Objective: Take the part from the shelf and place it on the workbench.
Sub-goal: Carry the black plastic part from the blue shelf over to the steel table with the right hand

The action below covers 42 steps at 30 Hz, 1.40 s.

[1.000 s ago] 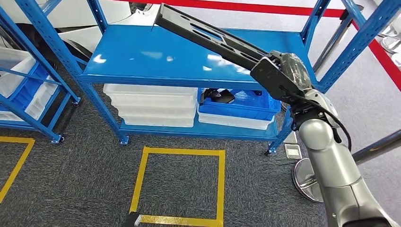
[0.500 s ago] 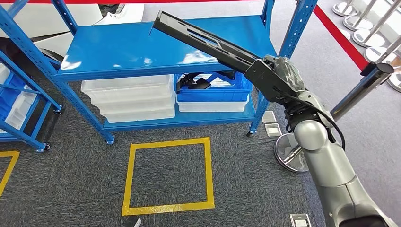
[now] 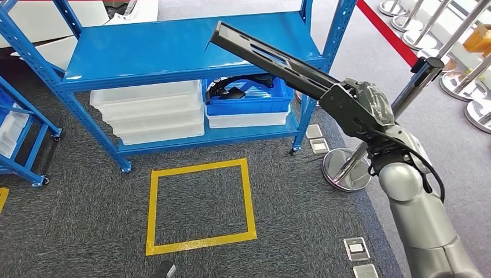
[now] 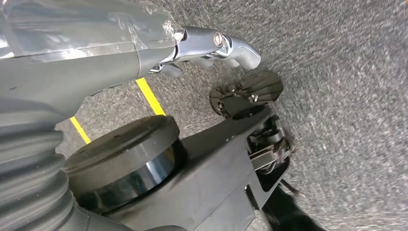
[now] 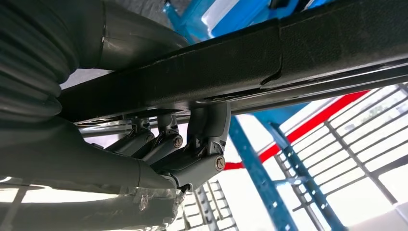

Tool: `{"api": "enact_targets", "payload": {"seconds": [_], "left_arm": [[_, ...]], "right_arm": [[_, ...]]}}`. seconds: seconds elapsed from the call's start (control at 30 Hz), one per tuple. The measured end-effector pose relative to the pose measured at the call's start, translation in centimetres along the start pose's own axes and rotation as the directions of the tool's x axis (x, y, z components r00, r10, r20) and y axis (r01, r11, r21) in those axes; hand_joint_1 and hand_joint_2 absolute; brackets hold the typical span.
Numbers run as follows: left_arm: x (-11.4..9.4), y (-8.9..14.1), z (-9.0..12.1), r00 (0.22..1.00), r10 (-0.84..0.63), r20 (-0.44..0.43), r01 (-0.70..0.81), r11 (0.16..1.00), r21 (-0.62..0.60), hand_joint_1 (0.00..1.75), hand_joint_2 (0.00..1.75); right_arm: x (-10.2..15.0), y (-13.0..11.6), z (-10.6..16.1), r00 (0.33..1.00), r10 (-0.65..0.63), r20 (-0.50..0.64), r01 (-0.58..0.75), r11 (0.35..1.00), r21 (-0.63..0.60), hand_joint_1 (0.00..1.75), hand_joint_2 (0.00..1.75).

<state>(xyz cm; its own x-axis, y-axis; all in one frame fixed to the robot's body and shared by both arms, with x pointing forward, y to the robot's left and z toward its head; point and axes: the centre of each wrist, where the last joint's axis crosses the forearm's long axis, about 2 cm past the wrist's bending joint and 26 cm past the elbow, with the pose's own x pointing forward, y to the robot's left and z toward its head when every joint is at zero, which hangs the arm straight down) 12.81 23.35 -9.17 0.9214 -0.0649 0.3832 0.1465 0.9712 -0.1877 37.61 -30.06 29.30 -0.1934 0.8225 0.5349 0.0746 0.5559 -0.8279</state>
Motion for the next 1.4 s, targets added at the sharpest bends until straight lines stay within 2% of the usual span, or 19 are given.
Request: {"api": "enact_targets", "payload": {"seconds": [0.43, 0.8, 1.4], "left_arm": [[0.0, 0.1, 0.0, 1.0, -0.01, -0.025, 0.01, 1.0, -0.002, 0.0, 1.75], [0.5, 0.2, 0.0, 1.0, -0.016, 0.008, 0.016, 0.999, -0.027, 0.0, 1.75], [0.2, 0.2, 0.0, 1.0, -0.011, 0.01, 0.011, 1.0, -0.003, 0.0, 1.75]], "right_arm": [[0.1, -0.6, 0.2, 0.999, 0.041, 0.004, -0.041, 0.999, -0.025, 1.75, 1.75], [0.7, -1.6, -0.7, 0.997, 0.051, 0.054, -0.048, 0.998, -0.048, 1.75, 1.75], [0.6, -1.2, -1.6, 0.998, 0.031, 0.047, -0.03, 0.999, -0.027, 1.75, 1.75]]}}
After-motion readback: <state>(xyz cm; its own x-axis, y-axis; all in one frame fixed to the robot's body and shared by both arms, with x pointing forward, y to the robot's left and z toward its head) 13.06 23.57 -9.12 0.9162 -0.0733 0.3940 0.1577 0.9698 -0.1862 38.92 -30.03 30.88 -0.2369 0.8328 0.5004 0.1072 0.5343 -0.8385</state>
